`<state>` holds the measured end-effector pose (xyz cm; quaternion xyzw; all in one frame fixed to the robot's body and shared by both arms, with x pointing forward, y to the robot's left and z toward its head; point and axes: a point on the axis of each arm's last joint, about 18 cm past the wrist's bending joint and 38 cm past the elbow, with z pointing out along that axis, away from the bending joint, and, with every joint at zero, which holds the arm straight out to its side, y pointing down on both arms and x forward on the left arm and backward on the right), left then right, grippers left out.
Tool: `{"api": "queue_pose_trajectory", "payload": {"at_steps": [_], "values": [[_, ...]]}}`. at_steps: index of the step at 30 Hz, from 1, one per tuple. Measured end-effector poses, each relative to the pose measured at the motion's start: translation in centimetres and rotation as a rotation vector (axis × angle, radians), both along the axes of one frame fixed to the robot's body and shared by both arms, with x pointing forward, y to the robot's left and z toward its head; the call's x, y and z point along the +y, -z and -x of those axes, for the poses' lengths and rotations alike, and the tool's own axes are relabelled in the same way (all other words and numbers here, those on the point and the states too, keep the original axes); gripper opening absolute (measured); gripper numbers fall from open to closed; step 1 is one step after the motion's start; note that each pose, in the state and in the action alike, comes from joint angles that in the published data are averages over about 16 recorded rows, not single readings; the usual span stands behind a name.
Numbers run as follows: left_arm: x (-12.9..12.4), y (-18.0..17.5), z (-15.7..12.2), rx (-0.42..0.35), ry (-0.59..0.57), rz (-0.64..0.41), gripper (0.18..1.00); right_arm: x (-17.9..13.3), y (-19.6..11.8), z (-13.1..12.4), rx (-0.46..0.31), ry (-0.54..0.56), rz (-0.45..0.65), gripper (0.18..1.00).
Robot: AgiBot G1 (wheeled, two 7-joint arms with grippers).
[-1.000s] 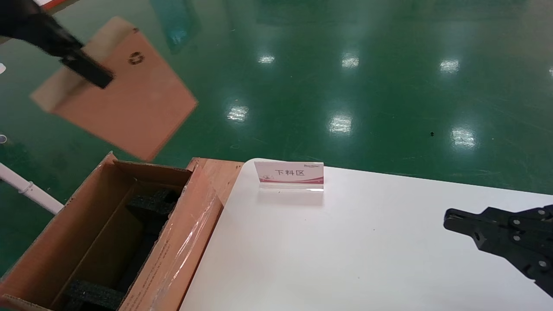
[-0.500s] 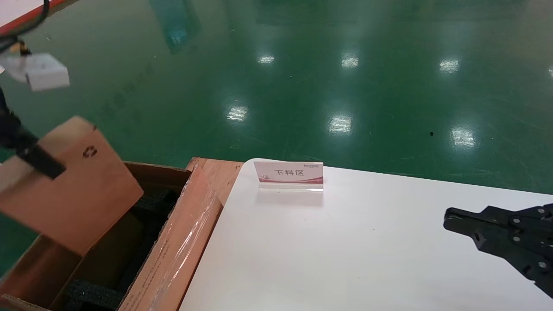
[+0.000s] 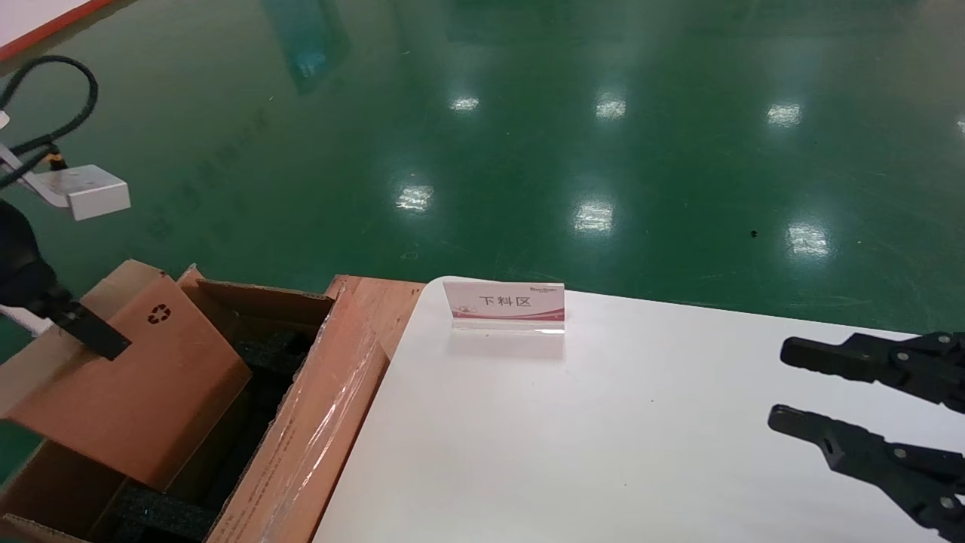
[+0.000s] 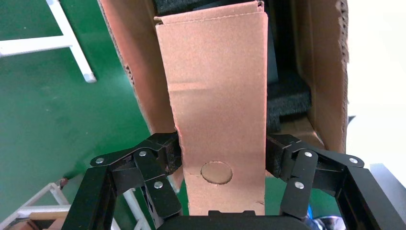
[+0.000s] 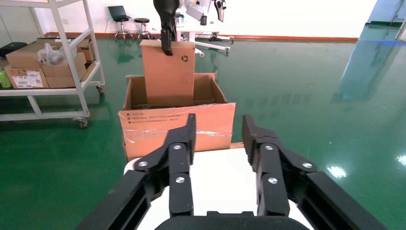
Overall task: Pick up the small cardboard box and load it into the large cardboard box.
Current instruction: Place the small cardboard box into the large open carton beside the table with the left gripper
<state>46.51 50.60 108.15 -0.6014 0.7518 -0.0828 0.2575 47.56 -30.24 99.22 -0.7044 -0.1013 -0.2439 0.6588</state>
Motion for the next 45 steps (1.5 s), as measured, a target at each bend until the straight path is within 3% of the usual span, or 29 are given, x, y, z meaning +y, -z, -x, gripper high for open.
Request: {"api": "queue_pose_trajectory", "payload": {"at_steps": [21, 34, 45], "values": [[3.6, 6.1, -3.0, 0.036, -0.112, 0.009, 0.312, 0.0, 0.0, 0.0, 0.000, 0.000, 0.000, 0.829], [5.6, 7.2, -4.3, 0.021, -0.158, -0.049, 0.311, 0.0, 0.0, 0.0, 0.000, 0.000, 0.000, 0.974], [6.1, 7.9, -5.5, 0.011, -0.183, -0.082, 0.310, 0.0, 0.0, 0.0, 0.000, 0.000, 0.000, 1.000]]}}
